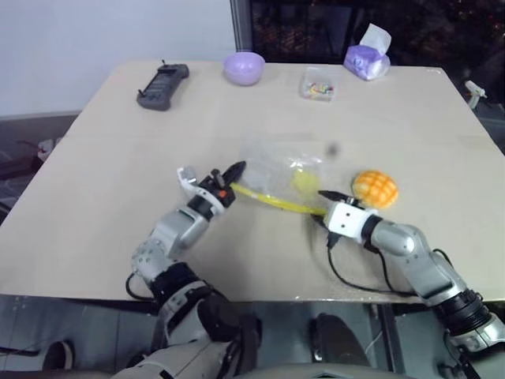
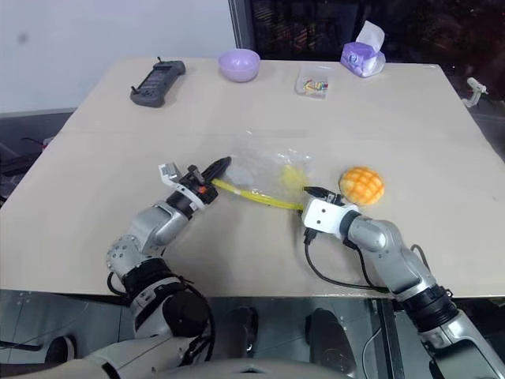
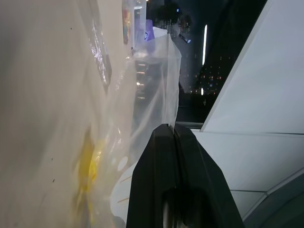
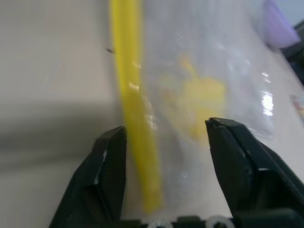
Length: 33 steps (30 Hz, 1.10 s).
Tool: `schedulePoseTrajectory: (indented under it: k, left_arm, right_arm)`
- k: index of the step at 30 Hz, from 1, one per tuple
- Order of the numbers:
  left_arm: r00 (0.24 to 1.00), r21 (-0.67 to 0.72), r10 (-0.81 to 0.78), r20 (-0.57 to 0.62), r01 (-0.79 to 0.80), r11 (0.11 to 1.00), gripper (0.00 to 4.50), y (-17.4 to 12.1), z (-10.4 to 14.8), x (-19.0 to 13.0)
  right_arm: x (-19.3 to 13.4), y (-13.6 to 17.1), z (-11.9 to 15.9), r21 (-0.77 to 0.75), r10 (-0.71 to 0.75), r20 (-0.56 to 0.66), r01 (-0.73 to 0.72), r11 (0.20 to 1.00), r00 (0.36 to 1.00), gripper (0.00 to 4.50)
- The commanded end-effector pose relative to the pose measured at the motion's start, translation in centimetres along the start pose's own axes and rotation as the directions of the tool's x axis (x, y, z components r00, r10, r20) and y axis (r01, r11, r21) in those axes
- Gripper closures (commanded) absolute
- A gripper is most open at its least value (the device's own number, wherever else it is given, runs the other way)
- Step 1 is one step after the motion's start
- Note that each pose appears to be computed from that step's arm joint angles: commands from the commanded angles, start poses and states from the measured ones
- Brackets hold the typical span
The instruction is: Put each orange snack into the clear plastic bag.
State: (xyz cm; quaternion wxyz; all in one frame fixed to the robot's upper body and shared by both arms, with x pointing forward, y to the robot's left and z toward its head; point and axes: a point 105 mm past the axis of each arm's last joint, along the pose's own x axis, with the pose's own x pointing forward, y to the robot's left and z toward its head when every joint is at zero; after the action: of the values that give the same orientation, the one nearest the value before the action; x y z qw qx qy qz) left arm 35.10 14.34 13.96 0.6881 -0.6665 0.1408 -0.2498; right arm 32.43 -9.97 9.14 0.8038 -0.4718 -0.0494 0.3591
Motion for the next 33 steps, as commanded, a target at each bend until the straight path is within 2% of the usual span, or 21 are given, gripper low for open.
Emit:
schedulePoseTrajectory:
  k: [1, 3, 8, 11, 12, 13, 14, 18, 20, 22, 26, 28, 29, 30, 31, 32, 33]
  left_arm:
    - [1.0, -0.009, -0.021, 0.004, 0.021, 1.0, 4.5, -0.2, 0.2, -0.2]
    - [1.0, -0.012, -0.018, 0.003, 0.018, 1.0, 4.5, 0.0, 0.2, -0.3]
    - [1.0, -0.014, -0.003, -0.009, 0.003, 1.0, 4.5, 0.7, 0.3, -0.7]
    - [1.0, 0.042, -0.008, -0.023, 0.009, 0.999, 4.5, 1.0, 0.2, -0.9]
    - [0.999, 0.078, -0.019, -0.035, 0.022, 0.997, 4.08, 0.9, 0.2, -1.1]
    - [0.998, 0.101, -0.027, -0.05, 0.032, 0.994, 3.96, 0.8, 0.1, -1.3]
    - [0.998, 0.125, -0.026, -0.057, 0.033, 0.992, 3.62, 0.7, 0.1, -1.4]
    - [0.999, 0.222, 0.022, -0.027, -0.015, 0.975, 1.94, 1.2, 1.1, -1.7]
    - [1.0, 0.313, 0.014, -0.028, -0.005, 0.95, 1.94, 0.8, 1.5, -1.7]
    - [0.999, 0.413, -0.029, -0.032, 0.04, 0.91, 1.94, -0.7, 2.2, -1.7]
    - [0.994, 0.639, -0.095, -0.054, 0.108, 0.762, 1.94, -4.3, 3.0, -1.3]
    - [0.995, 0.788, -0.09, -0.045, 0.091, 0.609, 1.94, -5.7, 3.3, -1.0]
    - [0.995, 0.873, -0.084, -0.046, 0.081, 0.481, 1.94, -6.4, 3.3, -0.7]
    - [0.993, 0.953, -0.083, -0.085, 0.105, 0.284, 1.94, -7.6, 2.4, -0.4]
    - [0.989, 0.98, -0.08, -0.123, 0.134, 0.148, 1.94, -8.2, 1.6, -0.2]
    - [0.98, 0.983, -0.068, -0.185, 0.185, -0.001, 1.94, -8.7, 0.1, -0.1]
    - [0.963, 0.941, -0.024, -0.268, 0.256, -0.222, 1.94, -8.6, -1.9, 0.1]
  right_arm:
    - [-0.6, -1.3, -2.1, -0.03, -0.071, -0.076, 0.069, 0.997, 0.995, 3.49]
    - [-0.7, -1.4, -2.3, -0.025, -0.078, -0.08, 0.076, 0.997, 0.994, 4.43]
    - [-0.9, -1.7, -2.3, -0.027, -0.095, -0.072, 0.093, 0.995, 0.993, 4.48]
    - [-0.8, -2.6, -1.8, -0.02, -0.128, -0.046, 0.127, 0.992, 0.991, 4.48]
    - [-0.8, -2.8, -1.6, -0.018, -0.134, -0.038, 0.133, 0.991, 0.99, 4.5]
    - [-0.7, -2.9, -1.4, -0.019, -0.136, -0.032, 0.135, 0.991, 0.99, 4.5]
    - [-0.6, -3.0, -1.2, -0.021, -0.135, -0.023, 0.135, 0.991, 0.991, 4.5]
    - [-0.5, -3.2, -0.5, -0.023, -0.137, 0.004, 0.137, 0.99, 0.991, 4.5]
    - [-0.4, -3.4, -0.2, -0.026, -0.135, 0.014, 0.135, 0.991, 0.991, 4.5]
    - [-0.4, -3.6, 0.3, -0.028, -0.124, 0.033, 0.125, 0.992, 0.992, 4.5]
    - [-0.4, -4.1, 1.2, -0.036, -0.107, 0.062, 0.109, 0.993, 0.992, 4.5]
    - [-0.3, -4.4, 1.5, -0.039, -0.104, 0.066, 0.107, 0.994, 0.992, 4.5]
    - [-0.3, -4.6, 1.6, -0.037, -0.102, 0.067, 0.104, 0.994, 0.993, 4.5]
    - [-0.1, -4.9, 1.7, -0.023, -0.101, 0.066, 0.102, 0.994, 0.993, 4.5]
    - [0.0, -5.0, 1.7, -0.012, -0.1, 0.065, 0.101, 0.995, 0.993, 4.5]
    - [0.1, -5.3, 1.8, -0.004, -0.1, 0.064, 0.1, 0.995, 0.993, 4.5]
    - [0.4, -5.5, 2.1, 0.001, -0.097, 0.066, 0.097, 0.995, 0.993, 4.5]
